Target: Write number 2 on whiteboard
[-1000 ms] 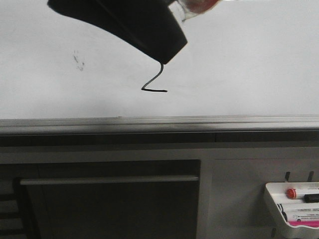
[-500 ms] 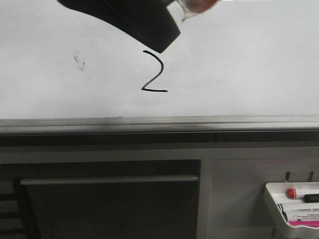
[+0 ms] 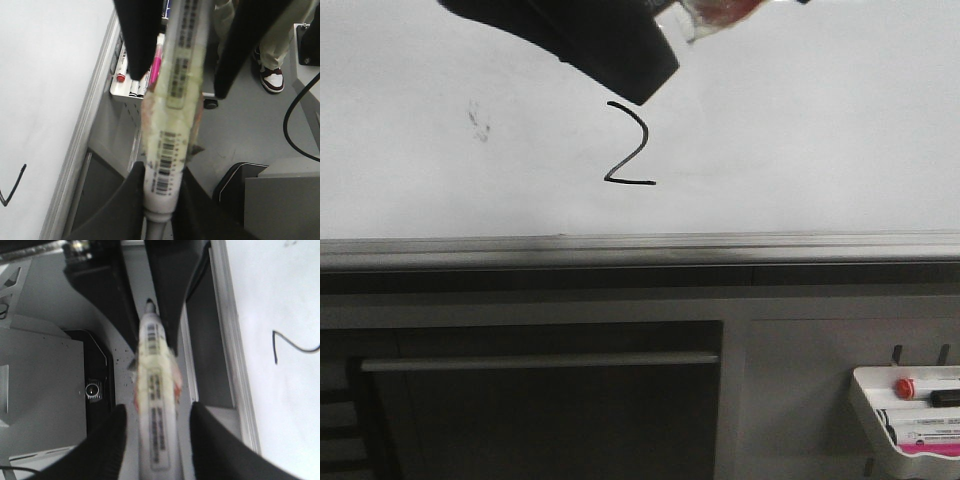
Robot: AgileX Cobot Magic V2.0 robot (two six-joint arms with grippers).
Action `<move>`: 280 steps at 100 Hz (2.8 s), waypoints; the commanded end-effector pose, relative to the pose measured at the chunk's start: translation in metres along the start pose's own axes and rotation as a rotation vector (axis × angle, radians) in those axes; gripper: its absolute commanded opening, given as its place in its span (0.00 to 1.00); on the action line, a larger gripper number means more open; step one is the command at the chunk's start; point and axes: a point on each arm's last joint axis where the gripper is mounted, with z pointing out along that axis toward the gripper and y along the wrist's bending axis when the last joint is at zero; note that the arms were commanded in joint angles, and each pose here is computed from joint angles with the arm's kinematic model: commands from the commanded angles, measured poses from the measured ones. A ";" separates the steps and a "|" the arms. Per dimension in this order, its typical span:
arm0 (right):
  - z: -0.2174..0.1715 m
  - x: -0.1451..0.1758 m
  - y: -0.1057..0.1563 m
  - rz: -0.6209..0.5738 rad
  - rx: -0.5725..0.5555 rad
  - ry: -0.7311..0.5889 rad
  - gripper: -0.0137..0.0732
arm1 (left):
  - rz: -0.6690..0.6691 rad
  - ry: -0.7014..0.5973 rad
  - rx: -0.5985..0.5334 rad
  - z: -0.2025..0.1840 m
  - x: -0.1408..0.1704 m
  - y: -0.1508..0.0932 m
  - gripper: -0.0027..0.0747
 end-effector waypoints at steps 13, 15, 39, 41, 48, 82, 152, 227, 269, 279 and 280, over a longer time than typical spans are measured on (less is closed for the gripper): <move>-0.041 -0.003 -0.003 0.105 0.129 0.023 0.54 | -0.020 -0.083 -0.065 -0.018 -0.012 0.007 0.01; -0.044 -0.002 -0.003 0.118 0.143 0.027 0.54 | -0.024 -0.084 -0.072 -0.021 -0.011 0.008 0.01; -0.098 0.025 0.004 0.350 0.358 -0.018 0.54 | -0.146 -0.068 -0.236 -0.067 0.009 0.031 0.01; -0.102 0.028 0.006 0.366 0.375 -0.022 0.54 | -0.166 -0.063 -0.256 -0.070 0.013 0.034 0.01; -0.112 0.035 0.012 0.389 0.421 -0.033 0.54 | -0.233 -0.056 -0.328 -0.084 0.028 0.042 0.01; -0.112 0.048 0.032 0.397 0.473 -0.066 0.54 | -0.686 -0.151 -0.702 -0.122 0.110 0.083 0.01; -0.112 0.047 0.033 0.403 0.457 -0.073 0.54 | -0.829 -0.166 -0.783 -0.120 0.138 0.103 0.01; -0.111 0.047 0.034 0.405 0.450 -0.067 0.54 | -0.883 -0.134 -0.748 -0.107 0.150 0.113 0.01; -0.111 0.047 0.034 0.446 0.448 -0.076 0.54 | -0.883 -0.121 -0.722 -0.105 0.151 0.111 0.53; -0.111 0.048 0.035 0.488 0.437 -0.076 0.54 | -0.866 -0.093 -0.703 -0.110 0.145 0.109 0.54; -0.111 0.048 0.035 0.496 0.436 -0.077 0.54 | -0.856 -0.087 -0.704 -0.111 0.144 0.108 0.54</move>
